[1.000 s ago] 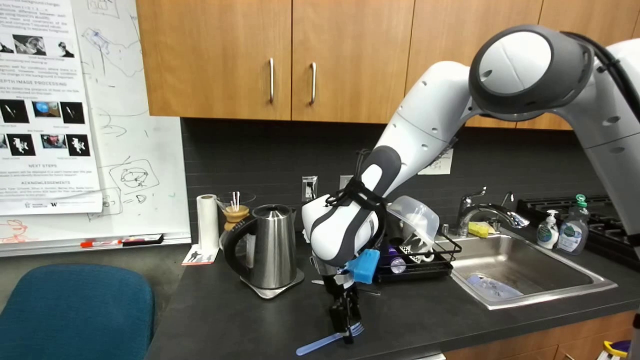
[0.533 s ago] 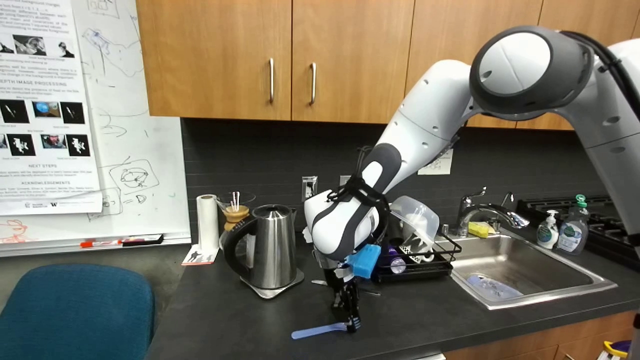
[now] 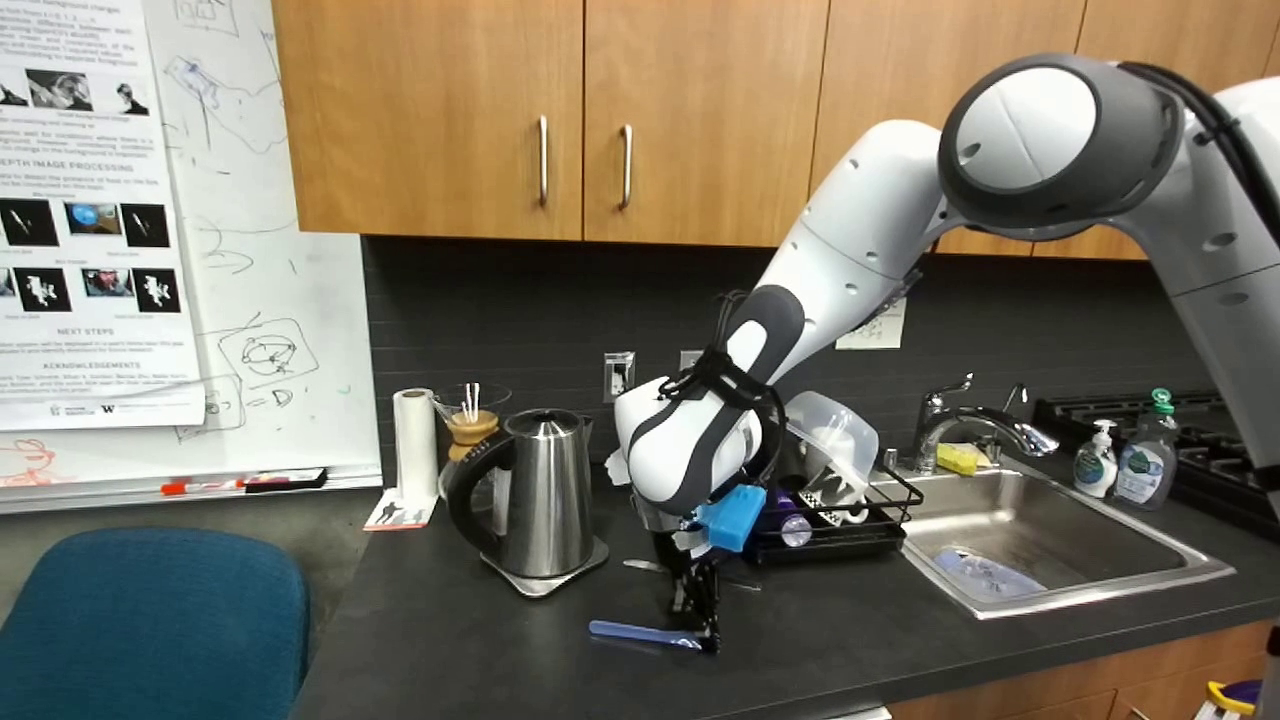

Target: Put the blue fork onto the dish rack

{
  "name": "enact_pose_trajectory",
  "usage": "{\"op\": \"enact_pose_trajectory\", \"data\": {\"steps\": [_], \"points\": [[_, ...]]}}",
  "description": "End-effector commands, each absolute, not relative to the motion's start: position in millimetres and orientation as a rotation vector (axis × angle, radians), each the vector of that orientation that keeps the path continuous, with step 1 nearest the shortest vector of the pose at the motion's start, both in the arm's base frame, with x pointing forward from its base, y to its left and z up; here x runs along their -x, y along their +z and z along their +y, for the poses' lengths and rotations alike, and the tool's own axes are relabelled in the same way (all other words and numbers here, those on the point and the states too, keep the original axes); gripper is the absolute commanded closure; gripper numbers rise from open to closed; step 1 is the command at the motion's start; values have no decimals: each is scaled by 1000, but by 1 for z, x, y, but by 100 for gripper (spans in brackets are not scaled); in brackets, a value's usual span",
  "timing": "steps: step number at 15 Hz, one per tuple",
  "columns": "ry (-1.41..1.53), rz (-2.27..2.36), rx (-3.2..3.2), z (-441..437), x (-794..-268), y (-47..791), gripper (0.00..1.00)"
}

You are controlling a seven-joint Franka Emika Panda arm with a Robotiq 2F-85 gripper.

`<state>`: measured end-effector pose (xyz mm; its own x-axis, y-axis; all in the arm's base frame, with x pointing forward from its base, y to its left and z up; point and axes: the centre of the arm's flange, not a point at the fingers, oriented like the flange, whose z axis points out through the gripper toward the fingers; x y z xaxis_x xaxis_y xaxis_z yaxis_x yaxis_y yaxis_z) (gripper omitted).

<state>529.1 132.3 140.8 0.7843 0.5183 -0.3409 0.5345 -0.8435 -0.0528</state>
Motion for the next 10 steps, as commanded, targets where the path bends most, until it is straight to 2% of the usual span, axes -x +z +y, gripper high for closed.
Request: {"op": "enact_pose_trajectory", "data": {"steps": [1, 10], "points": [[-505, 836, -2927, 130, -527, 148, 98], [-408, 670, -3024, 78, -517, 194, 98]]}}
